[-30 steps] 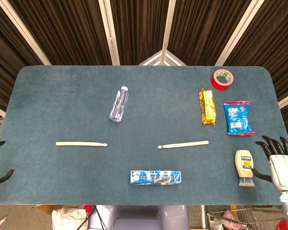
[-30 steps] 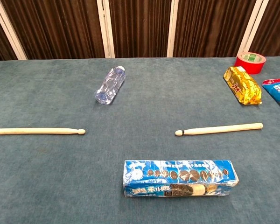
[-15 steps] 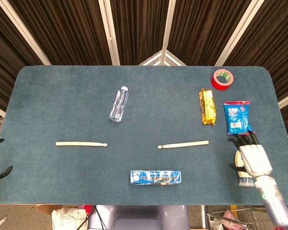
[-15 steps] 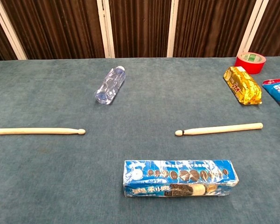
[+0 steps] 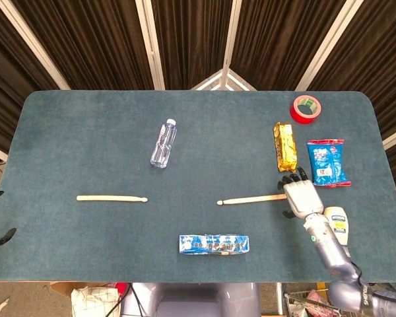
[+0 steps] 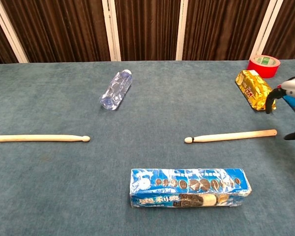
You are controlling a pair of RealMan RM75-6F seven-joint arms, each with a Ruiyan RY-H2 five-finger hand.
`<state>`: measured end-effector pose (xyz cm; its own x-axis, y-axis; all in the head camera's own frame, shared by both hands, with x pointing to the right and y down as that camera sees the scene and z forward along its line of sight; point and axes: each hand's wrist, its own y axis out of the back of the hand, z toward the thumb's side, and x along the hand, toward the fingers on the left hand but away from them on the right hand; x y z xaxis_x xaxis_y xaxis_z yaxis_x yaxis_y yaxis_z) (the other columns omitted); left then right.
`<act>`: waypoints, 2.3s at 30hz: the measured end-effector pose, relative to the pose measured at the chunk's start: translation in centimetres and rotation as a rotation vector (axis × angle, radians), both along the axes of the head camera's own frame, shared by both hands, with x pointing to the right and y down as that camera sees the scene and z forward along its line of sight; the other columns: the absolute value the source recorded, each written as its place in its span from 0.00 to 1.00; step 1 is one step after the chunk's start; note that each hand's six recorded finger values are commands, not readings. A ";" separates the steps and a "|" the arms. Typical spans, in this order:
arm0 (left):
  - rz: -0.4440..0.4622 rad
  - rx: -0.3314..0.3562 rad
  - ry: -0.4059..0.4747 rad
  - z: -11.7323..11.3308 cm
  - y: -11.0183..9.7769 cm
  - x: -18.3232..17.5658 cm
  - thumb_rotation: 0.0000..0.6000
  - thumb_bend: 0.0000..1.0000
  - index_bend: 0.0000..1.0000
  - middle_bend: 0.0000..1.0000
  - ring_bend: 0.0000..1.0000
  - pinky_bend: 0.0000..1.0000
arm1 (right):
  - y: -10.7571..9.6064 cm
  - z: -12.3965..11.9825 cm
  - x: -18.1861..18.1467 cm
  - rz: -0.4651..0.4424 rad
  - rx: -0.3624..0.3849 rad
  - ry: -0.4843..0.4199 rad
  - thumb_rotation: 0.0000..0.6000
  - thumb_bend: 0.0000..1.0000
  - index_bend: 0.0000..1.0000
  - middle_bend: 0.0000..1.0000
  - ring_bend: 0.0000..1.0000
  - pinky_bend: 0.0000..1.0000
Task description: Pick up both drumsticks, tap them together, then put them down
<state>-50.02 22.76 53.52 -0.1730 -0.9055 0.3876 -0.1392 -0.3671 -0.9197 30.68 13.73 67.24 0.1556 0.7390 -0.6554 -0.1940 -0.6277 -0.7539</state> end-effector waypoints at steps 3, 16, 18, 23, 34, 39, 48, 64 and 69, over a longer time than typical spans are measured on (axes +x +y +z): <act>-0.001 -0.003 -0.003 0.1 0.0 -0.1 1.00 0.26 0.23 0.19 0.00 0.00 | -0.2 0.6 -0.9 -0.004 -0.006 0.009 1.00 0.24 0.40 0.37 0.23 0.04; -0.004 -0.007 -0.012 0.4 -0.2 -0.1 1.00 0.26 0.23 0.18 0.00 0.00 | -0.4 2.9 -3.0 -0.042 -0.021 0.059 1.00 0.24 0.40 0.42 0.24 0.04; -0.003 -0.007 -0.013 0.4 -0.2 -0.1 1.00 0.26 0.23 0.18 0.00 0.00 | -0.5 3.1 -3.0 -0.042 -0.021 0.064 1.00 0.25 0.40 0.42 0.24 0.04; -0.005 -0.009 -0.017 0.5 -0.2 -0.1 1.00 0.26 0.23 0.18 0.00 0.00 | -0.7 3.5 -3.2 -0.044 -0.023 0.072 1.00 0.27 0.43 0.45 0.27 0.04; -0.007 -0.010 -0.024 0.6 -0.2 -0.1 1.00 0.26 0.23 0.18 0.00 0.00 | -1.0 4.3 -3.0 -0.046 -0.030 0.096 1.00 0.29 0.44 0.47 0.29 0.04; -0.007 -0.014 -0.029 0.7 -0.2 0.0 1.00 0.26 0.23 0.18 0.00 0.00 | -0.7 4.8 -2.4 -0.040 -0.038 0.105 1.00 0.29 0.47 0.47 0.29 0.04; -0.006 -0.022 -0.036 0.9 0.0 0.1 1.00 0.26 0.23 0.18 0.00 0.00 | -0.7 5.3 -2.3 -0.038 -0.033 0.090 1.00 0.32 0.51 0.47 0.30 0.04; -0.009 -0.028 -0.037 1.1 -0.1 0.0 1.00 0.26 0.23 0.17 0.00 0.00 | -0.2 5.9 -4.1 -0.063 -0.037 0.080 1.00 0.34 0.51 0.47 0.31 0.04; -0.007 -0.030 -0.032 1.1 -0.1 0.0 1.00 0.26 0.23 0.17 0.00 0.00 | -0.2 5.8 -5.0 -0.074 -0.034 0.078 1.00 0.34 0.51 0.48 0.32 0.04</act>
<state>-49.98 22.61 54.60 -0.1920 -0.8922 0.4087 -0.1130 -0.3936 -0.9123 25.72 13.55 73.06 0.1562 0.7044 -0.6924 -0.2978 -0.6348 -0.7130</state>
